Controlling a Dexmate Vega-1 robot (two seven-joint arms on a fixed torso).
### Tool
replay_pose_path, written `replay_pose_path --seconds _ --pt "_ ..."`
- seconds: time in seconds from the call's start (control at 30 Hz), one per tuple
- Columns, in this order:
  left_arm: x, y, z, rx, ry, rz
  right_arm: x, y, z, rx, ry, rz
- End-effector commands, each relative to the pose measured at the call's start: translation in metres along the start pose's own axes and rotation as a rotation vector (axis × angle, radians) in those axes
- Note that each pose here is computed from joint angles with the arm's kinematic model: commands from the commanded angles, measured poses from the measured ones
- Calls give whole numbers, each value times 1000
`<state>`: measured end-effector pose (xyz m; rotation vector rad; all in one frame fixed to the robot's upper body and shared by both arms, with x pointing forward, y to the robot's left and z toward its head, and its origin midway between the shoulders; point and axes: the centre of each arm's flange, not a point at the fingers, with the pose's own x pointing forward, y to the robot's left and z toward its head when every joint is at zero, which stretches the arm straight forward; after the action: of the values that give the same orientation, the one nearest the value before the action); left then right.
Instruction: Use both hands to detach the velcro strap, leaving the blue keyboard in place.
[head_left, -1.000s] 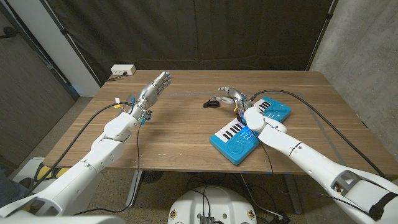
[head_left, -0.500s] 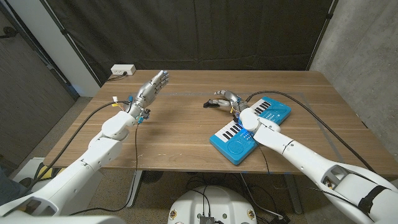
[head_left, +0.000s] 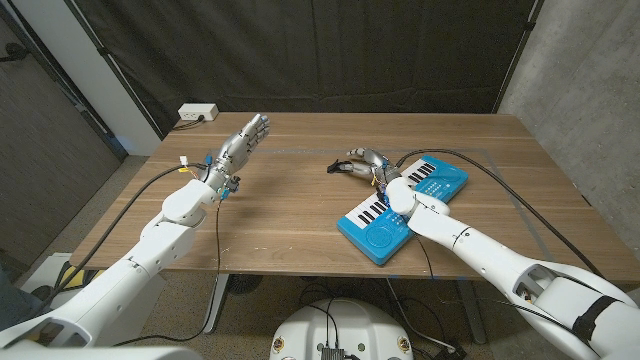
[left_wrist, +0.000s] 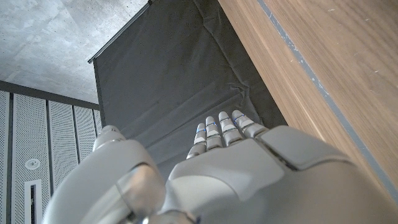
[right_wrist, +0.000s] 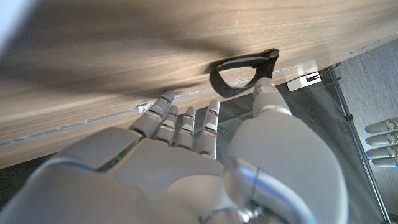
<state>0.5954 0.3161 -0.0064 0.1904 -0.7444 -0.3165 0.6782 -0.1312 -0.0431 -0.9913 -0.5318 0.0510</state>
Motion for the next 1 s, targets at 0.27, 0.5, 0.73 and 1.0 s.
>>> replay_pose_path --seconds 0.27,0.5,0.73,1.0 --pt "4 0 -3 -37 -10 -6 3 6 -2 -82 -1 -27" --pt "4 1 -4 -48 -9 -4 5 7 -2 -87 -9 -60" --pt "4 3 -5 -55 -8 -1 5 8 -3 -93 -9 -68" --pt "4 3 -7 -68 -8 1 4 13 -3 -107 1 -44"
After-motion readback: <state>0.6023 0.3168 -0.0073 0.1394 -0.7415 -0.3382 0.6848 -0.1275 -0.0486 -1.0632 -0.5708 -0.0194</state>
